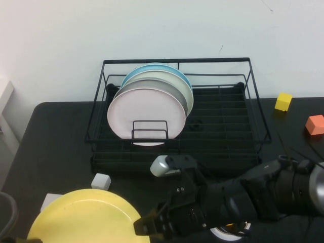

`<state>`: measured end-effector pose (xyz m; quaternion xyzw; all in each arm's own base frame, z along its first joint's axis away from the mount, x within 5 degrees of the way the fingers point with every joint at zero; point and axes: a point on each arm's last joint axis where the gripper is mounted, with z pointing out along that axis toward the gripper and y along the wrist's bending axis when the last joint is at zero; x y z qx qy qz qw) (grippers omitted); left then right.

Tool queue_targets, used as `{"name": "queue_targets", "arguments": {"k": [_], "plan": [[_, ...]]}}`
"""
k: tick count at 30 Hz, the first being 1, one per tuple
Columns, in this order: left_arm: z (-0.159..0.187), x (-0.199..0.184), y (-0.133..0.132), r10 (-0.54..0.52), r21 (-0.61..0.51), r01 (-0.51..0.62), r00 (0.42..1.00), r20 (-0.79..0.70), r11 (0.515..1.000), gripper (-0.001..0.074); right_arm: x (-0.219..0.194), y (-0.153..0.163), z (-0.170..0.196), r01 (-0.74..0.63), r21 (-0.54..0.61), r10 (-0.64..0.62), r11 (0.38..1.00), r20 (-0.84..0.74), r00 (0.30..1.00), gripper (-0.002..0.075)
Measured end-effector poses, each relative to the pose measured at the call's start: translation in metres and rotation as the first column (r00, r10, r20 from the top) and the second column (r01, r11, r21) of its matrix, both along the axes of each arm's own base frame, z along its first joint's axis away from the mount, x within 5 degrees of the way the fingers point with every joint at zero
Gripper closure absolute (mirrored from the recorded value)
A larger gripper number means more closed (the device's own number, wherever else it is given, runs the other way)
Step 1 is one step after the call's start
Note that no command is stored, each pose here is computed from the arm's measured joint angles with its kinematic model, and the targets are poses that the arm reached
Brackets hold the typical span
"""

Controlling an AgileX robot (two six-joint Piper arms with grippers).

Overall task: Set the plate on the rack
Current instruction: Hand over the plate, then place the plate on the rack

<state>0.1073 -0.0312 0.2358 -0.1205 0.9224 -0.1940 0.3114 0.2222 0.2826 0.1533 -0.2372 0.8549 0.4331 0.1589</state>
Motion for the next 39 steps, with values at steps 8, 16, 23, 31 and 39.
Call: {"name": "queue_targets", "arguments": {"k": [8,16,23,31,39], "plan": [[0.000,0.000,0.000,-0.023,0.025,0.023,1.000,0.007,0.999,0.0696,-0.001,0.000,0.001,-0.062,0.018,0.061,0.998,0.045,0.997,0.0653],[0.000,0.000,0.000,-0.060,0.050,0.059,0.998,0.022,0.997,0.0696,-0.007,0.002,0.005,-0.113,0.063,0.112,0.992,0.027,0.993,0.0260],[0.001,0.001,-0.001,-0.103,0.076,0.100,0.994,0.045,0.992,0.0696,0.001,-0.001,0.010,-0.093,0.095,0.092,0.991,0.008,0.996,0.0181],[0.008,0.004,-0.008,-0.256,0.134,0.235,0.952,0.171,0.963,0.0696,0.034,-0.029,0.064,-0.016,0.211,-0.013,0.977,0.133,0.991,0.0181],[0.037,0.012,-0.020,-0.437,0.239,0.368,0.797,0.416,0.899,0.0696,0.036,-0.077,0.144,0.015,0.322,-0.127,0.947,0.331,0.935,0.0459]]}}
